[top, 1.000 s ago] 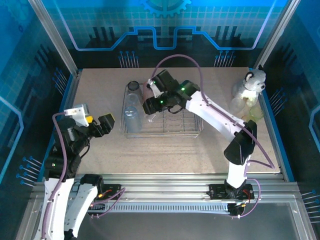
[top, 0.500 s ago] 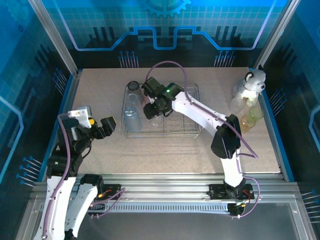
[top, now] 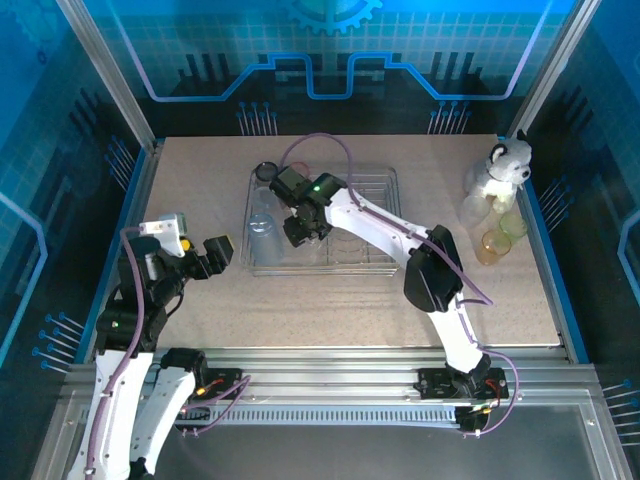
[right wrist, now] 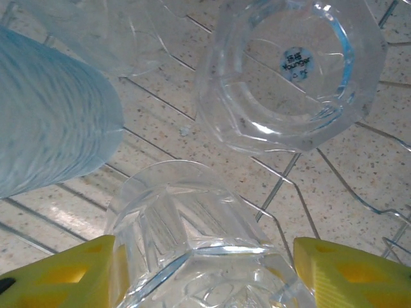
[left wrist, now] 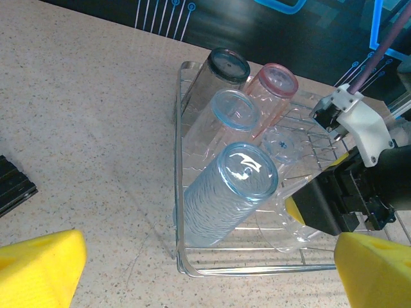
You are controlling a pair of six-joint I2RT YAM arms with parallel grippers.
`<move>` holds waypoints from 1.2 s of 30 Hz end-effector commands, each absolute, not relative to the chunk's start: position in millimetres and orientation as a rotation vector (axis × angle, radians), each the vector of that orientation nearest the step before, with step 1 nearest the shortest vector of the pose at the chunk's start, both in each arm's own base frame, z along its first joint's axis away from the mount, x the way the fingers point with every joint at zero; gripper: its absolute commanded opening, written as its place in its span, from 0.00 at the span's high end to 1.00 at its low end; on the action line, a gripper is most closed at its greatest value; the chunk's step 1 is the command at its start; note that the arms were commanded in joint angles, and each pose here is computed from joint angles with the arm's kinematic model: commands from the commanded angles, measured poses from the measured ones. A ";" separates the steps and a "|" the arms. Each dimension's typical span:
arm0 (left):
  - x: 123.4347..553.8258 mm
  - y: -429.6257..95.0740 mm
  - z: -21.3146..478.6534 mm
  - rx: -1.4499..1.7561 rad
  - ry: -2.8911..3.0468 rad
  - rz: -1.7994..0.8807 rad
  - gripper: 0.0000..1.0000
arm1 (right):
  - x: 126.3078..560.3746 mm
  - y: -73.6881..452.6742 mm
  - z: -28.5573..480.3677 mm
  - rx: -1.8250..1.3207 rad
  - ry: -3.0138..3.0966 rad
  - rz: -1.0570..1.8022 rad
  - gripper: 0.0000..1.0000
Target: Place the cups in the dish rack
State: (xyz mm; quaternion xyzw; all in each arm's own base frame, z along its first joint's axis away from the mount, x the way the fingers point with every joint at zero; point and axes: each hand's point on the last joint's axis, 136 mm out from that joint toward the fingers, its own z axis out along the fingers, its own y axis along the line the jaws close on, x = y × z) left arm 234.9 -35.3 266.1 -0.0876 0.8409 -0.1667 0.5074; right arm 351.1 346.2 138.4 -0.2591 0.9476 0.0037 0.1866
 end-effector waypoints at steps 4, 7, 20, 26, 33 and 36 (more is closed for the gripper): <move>237.2 -37.3 266.7 -0.173 2.020 -0.394 0.01 | 351.0 352.0 126.8 -0.797 2.633 -0.104 0.68; 236.9 -37.3 267.1 -0.172 2.021 -0.394 0.01 | 350.0 356.5 117.4 -0.819 2.629 -0.120 0.65; 239.2 -37.4 272.8 -0.160 2.014 -0.388 0.01 | 335.7 360.5 105.8 -0.931 2.677 -0.092 0.28; 242.8 -39.6 274.9 -0.167 2.014 -0.409 0.01 | 334.5 360.6 118.1 -0.925 2.669 -0.053 0.16; 243.5 -40.7 282.0 -0.166 2.007 -0.420 0.01 | 333.8 360.9 137.1 -0.903 2.651 0.012 0.13; 243.8 -41.1 284.0 -0.171 2.005 -0.426 0.01 | 332.2 362.2 147.2 -0.898 2.639 0.052 0.12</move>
